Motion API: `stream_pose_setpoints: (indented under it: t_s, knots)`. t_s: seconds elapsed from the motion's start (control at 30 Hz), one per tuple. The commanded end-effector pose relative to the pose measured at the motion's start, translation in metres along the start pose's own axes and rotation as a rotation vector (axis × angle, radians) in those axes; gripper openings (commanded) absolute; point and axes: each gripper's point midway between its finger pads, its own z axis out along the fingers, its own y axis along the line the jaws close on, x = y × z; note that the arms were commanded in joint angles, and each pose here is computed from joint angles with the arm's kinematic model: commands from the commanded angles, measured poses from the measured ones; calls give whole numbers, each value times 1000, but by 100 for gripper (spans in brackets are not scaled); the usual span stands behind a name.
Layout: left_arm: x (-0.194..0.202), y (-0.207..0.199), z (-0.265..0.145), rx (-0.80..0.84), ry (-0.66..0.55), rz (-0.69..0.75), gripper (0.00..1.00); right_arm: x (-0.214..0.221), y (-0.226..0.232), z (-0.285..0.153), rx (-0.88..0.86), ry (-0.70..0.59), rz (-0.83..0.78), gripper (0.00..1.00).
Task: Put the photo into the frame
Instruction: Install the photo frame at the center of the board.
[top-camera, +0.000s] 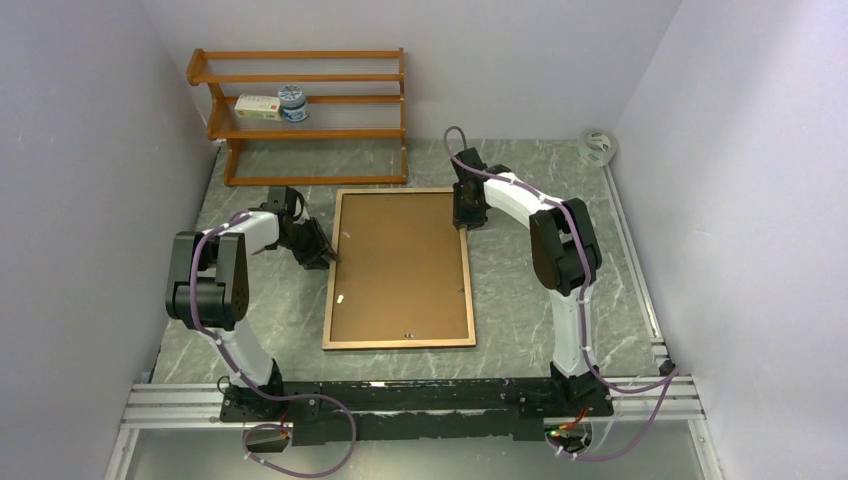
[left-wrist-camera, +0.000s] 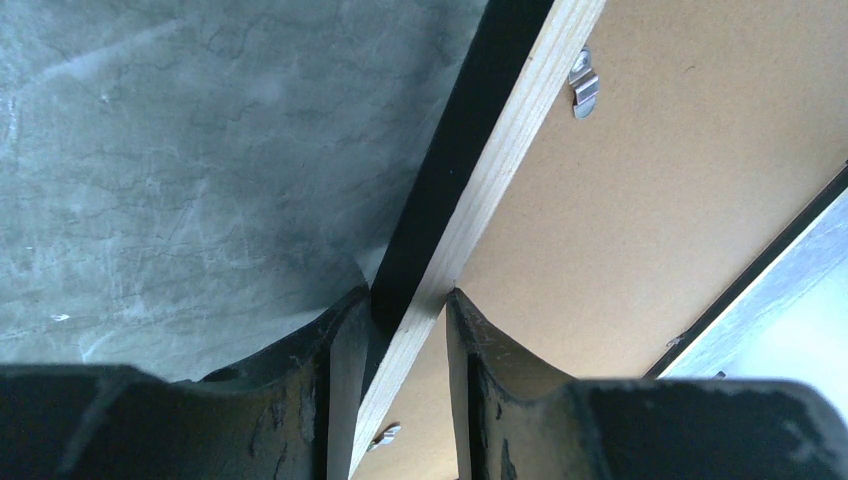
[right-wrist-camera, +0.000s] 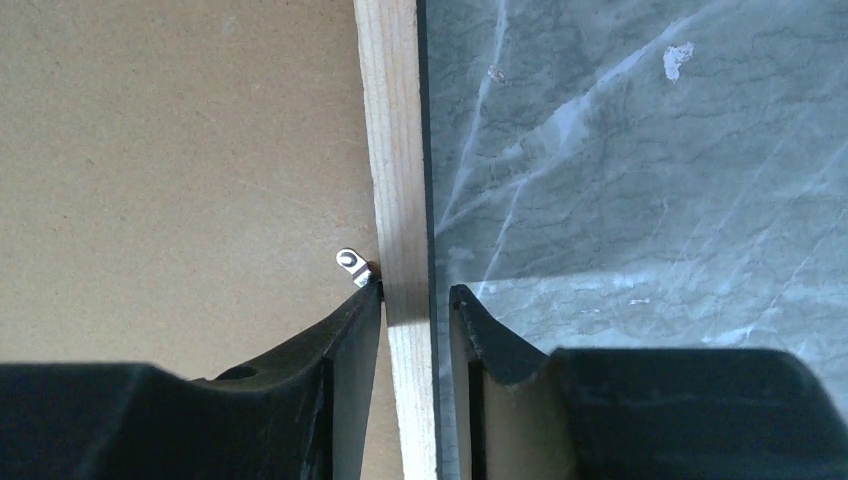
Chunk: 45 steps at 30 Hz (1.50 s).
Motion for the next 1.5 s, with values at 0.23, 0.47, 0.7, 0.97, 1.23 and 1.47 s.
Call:
stream_pose_setpoints:
  t_s: [0.23, 0.47, 0.7, 0.97, 1.23, 1.47]
  knots:
    - [15, 18, 10, -62, 47, -14, 40, -8, -10, 18, 56, -42, 23, 39]
    - [15, 18, 11, -62, 48, -17, 40, -10, -13, 23, 77, -66, 46, 20]
    - [14, 18, 10, -66, 47, -14, 40, -14, -7, 14, 37, -94, 99, 37]
    - [9, 16, 2, -72, 14, -3, 45, -38, 10, -36, -140, -140, 217, 62]
    - [11, 13, -2, -60, 13, 1, 55, -8, 8, -48, -168, -66, 201, 70]
    - [21, 15, -7, -57, 32, 1, 55, 55, -9, -64, -96, 22, 148, 69]
